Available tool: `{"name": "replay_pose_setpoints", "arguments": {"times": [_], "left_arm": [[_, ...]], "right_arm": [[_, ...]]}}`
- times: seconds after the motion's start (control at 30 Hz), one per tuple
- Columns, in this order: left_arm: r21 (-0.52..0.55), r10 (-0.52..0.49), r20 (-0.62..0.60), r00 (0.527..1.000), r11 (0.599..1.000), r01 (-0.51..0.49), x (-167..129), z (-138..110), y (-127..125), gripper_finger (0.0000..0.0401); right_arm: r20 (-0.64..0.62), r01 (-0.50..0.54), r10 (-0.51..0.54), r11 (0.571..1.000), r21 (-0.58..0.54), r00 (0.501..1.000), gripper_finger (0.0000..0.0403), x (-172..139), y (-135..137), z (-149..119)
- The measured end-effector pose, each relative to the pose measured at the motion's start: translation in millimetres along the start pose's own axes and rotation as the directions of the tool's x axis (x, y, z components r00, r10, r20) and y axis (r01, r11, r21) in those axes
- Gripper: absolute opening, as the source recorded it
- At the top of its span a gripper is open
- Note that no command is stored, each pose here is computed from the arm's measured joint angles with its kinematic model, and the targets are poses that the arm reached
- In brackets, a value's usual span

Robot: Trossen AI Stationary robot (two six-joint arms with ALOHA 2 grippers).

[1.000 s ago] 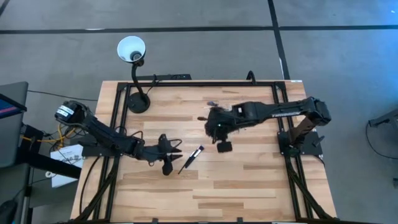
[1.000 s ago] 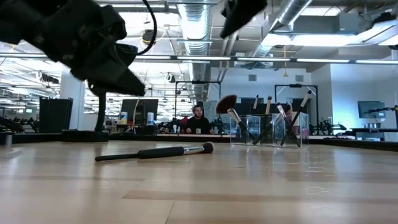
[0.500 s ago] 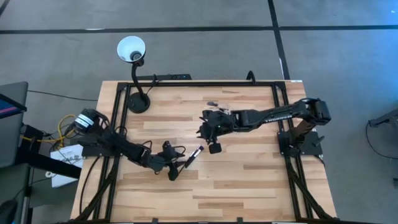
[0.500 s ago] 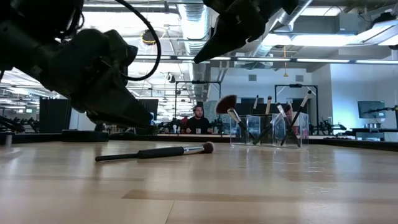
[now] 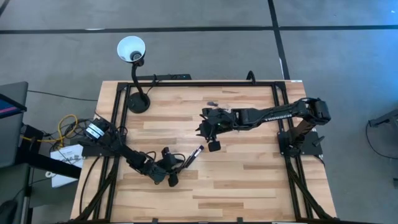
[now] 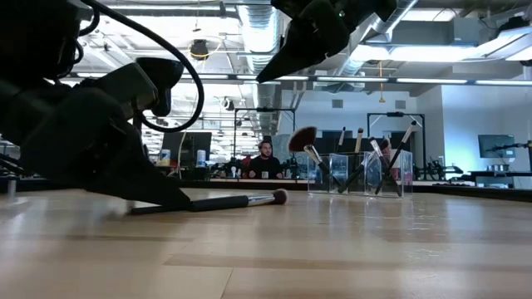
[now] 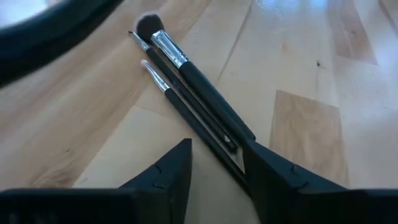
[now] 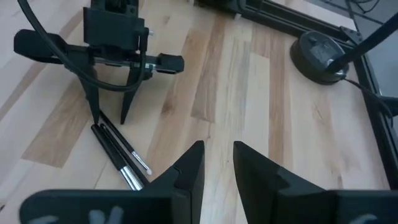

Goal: Sort items
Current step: Put the eyeshadow brush into the left side of the transparent organizer

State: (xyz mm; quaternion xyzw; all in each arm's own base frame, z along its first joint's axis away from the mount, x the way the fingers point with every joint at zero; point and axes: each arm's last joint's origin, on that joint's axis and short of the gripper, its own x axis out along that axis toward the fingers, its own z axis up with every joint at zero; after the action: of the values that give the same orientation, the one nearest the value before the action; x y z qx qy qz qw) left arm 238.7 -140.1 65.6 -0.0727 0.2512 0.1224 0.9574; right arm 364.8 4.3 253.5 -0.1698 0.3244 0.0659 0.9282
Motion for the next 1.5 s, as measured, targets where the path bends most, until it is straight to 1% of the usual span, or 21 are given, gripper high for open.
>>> {"name": "replay_pose_setpoints", "arguments": {"times": [0.1, 0.2, 0.4, 0.53, 0.6, 0.73, 0.83, 0.97, 1.2, 1.4, 1.5], "left_arm": [[0.017, 0.014, -0.001, 1.000, 1.000, -0.014, 0, -2, 2, 0.0132], [0.085, 0.021, -0.008, 1.000, 0.996, -0.021, -4, -1, 7, 0.0123], [0.121, 0.019, 0.007, 1.000, 0.992, -0.020, -17, 8, 16, 0.0116], [0.081, 0.023, 0.043, 0.999, 0.996, -0.027, -23, 18, 25, 0.0116], [0.067, 0.040, 0.048, 0.998, 0.997, -0.043, -23, 20, 31, 0.0115], [0.039, 0.058, 0.045, 0.997, 0.997, -0.060, -19, 21, 35, 0.0115], [0.051, 0.062, 0.030, 0.998, 0.997, -0.064, -16, 16, 35, 0.0115], [0.043, 0.057, 0.038, 0.998, 0.997, -0.059, -12, 12, 34, 0.0115], [0.003, 0.035, 0.079, 0.996, 0.999, -0.035, -5, 8, 30, 0.0115], [0.012, 0.036, 0.070, 0.997, 0.999, -0.037, 7, 5, 20, 0.0115], [0.023, 0.061, 0.075, 0.995, 0.998, -0.063, 13, 1, 17, 0.0115]], "right_arm": [[-0.006, -0.004, 0.004, 1.000, 0.000, 1.000, 0.0076, 0, 1, -1], [-0.008, -0.015, 0.015, 1.000, 0.009, 1.000, 0.0076, 0, 1, -1], [-0.010, -0.121, 0.121, 0.992, 0.030, 0.993, 0.0076, 0, 6, -3], [-0.011, -0.153, 0.154, 0.987, 0.040, 0.988, 0.0076, -1, 11, -3], [-0.008, -0.157, 0.158, 0.987, 0.036, 0.987, 0.0076, -1, 13, -2], [-0.004, -0.161, 0.162, 0.986, 0.031, 0.987, 0.0076, -1, 15, 0], [-0.003, -0.161, 0.161, 0.986, 0.039, 0.987, 0.0076, -1, 15, 0], [-0.003, -0.159, 0.160, 0.984, 0.082, 0.987, 0.0076, -1, 15, 0], [-0.004, -0.160, 0.161, 0.984, 0.084, 0.987, 0.0076, -1, 15, -1], [-0.004, -0.160, 0.161, 0.984, 0.083, 0.987, 0.0076, -1, 15, -1], [-0.004, -0.160, 0.161, 0.984, 0.083, 0.987, 0.0076, -1, 15, -1]]}}
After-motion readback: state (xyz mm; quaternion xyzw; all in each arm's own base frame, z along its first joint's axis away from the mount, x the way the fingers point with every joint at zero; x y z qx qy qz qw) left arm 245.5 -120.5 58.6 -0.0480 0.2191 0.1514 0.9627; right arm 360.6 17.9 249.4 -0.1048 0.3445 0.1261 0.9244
